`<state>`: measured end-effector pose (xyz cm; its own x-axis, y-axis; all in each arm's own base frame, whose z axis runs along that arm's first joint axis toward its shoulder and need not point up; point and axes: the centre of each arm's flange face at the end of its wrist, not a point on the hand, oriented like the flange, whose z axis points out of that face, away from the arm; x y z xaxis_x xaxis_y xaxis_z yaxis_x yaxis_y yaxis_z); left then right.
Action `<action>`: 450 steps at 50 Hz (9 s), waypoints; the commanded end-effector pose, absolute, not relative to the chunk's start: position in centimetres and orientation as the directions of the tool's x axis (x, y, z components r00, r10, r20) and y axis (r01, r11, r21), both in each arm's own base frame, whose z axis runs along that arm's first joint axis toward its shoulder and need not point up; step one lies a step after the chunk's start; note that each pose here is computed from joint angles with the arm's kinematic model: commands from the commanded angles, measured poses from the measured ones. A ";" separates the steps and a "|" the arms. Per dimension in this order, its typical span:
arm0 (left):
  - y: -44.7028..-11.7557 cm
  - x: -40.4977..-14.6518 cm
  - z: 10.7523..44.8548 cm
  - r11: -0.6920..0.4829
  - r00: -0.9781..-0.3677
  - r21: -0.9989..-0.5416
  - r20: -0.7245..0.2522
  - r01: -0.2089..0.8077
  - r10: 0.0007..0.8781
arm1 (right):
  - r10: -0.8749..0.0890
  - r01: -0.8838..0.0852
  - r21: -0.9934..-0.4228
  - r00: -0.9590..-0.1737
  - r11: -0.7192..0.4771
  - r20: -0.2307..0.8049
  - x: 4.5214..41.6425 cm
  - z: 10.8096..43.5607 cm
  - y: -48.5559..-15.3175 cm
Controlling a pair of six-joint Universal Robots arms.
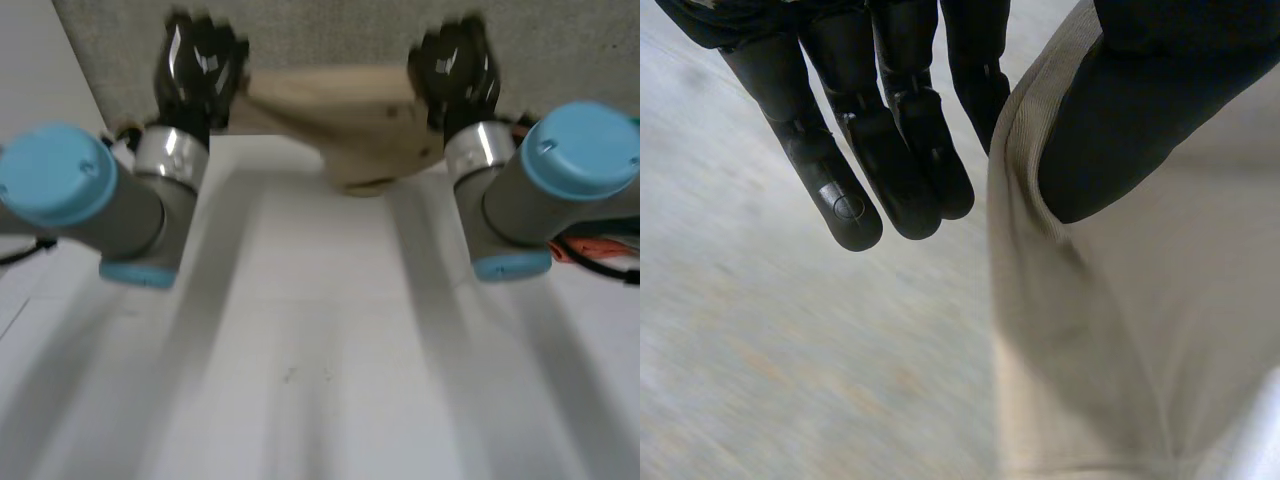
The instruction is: Fold the laundry.
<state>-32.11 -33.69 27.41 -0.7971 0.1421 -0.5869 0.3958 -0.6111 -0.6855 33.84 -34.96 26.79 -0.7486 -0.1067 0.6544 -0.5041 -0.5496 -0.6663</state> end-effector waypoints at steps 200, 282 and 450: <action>-30.7 -31.7 42.2 -0.751 -0.869 -0.501 -0.455 0.431 -0.195 | 0.143 -0.415 -0.462 -0.844 -0.783 0.517 31.8 40.1 -35.1; -29.1 -37.5 16.7 -0.360 -0.563 -0.601 -0.797 0.713 0.216 | -0.416 -0.753 -0.656 -0.614 0.054 0.670 24.8 16.7 -27.4; -19.1 -27.1 21.3 -0.249 -0.801 -0.890 -0.454 0.383 0.390 | -0.707 -0.452 -0.681 -0.144 -0.576 0.693 36.3 14.0 -16.3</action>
<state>-27.57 -18.79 21.45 -0.7966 0.4000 -0.4532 0.3760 -0.2591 -0.8897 35.69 -17.62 15.09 -0.2085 -0.6500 0.7308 -0.5066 -0.5673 -0.6492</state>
